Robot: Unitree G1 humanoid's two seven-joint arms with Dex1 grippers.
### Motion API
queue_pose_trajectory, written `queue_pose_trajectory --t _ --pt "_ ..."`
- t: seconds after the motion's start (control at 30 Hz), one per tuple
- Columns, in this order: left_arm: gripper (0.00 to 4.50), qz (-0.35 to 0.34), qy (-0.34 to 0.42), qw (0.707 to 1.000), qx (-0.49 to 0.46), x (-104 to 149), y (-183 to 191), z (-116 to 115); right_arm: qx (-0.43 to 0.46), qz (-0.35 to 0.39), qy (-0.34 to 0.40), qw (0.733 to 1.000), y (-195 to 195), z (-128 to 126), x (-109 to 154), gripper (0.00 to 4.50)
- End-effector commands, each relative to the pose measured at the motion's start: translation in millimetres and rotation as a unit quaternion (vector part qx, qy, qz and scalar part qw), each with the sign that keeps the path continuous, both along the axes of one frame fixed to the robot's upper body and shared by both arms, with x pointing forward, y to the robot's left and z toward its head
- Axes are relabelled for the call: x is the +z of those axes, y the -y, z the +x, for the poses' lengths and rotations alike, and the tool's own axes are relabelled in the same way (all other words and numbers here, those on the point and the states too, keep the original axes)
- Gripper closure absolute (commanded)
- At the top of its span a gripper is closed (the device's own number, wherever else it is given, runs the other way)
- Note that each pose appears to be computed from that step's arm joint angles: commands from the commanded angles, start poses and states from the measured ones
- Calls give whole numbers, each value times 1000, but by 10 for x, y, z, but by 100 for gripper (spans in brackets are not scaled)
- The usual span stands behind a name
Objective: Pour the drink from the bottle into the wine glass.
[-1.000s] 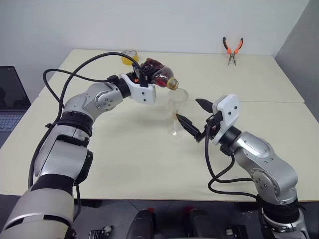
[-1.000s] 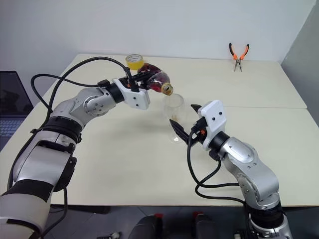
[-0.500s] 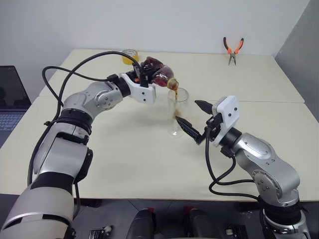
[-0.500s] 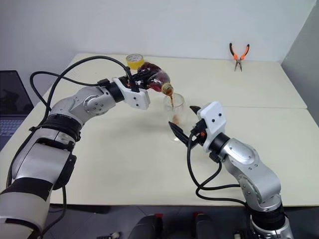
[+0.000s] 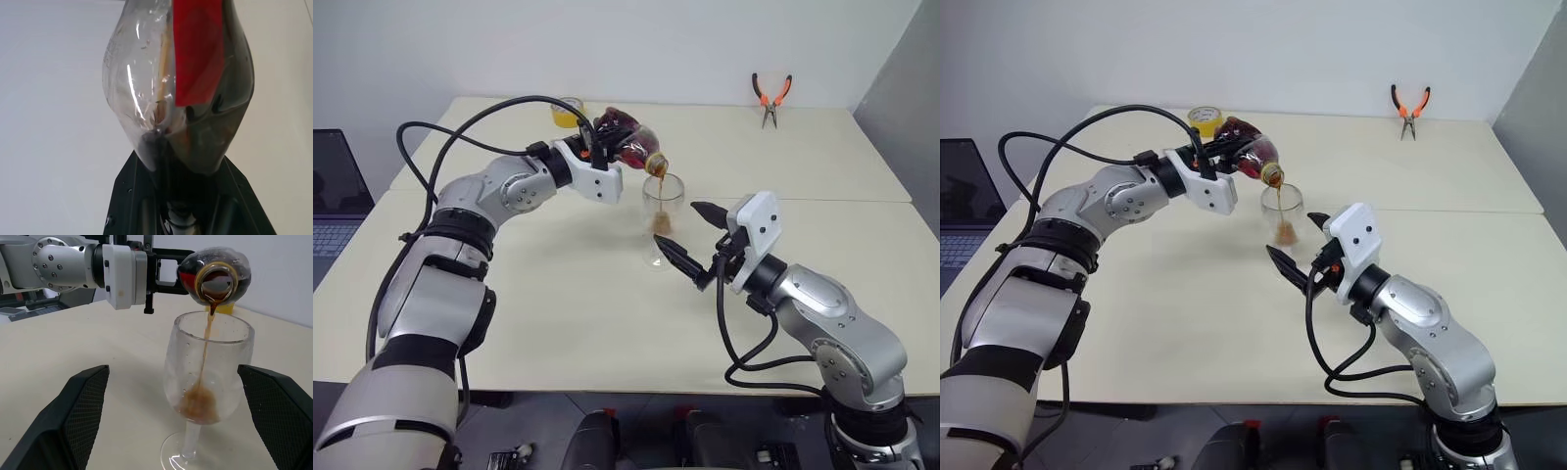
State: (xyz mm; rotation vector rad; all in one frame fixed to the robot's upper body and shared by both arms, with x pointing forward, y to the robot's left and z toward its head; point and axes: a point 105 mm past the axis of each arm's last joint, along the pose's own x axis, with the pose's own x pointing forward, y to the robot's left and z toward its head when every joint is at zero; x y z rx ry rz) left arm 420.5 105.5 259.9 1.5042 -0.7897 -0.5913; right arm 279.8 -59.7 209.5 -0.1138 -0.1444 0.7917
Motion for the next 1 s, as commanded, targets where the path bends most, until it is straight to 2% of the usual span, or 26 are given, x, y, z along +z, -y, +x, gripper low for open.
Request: queue_pose_trajectory --t 0.03,0.63,1.0 --pt "398 -12 39 999 -7 271 27 -22 5 1 23 1000 3 -67 84 0" --pt "399 -2 53 999 -3 328 37 -1 1 4 17 1000 29 -78 38 0" --pt "399 1 57 998 5 349 10 19 22 15 49 998 105 -191 193 0"
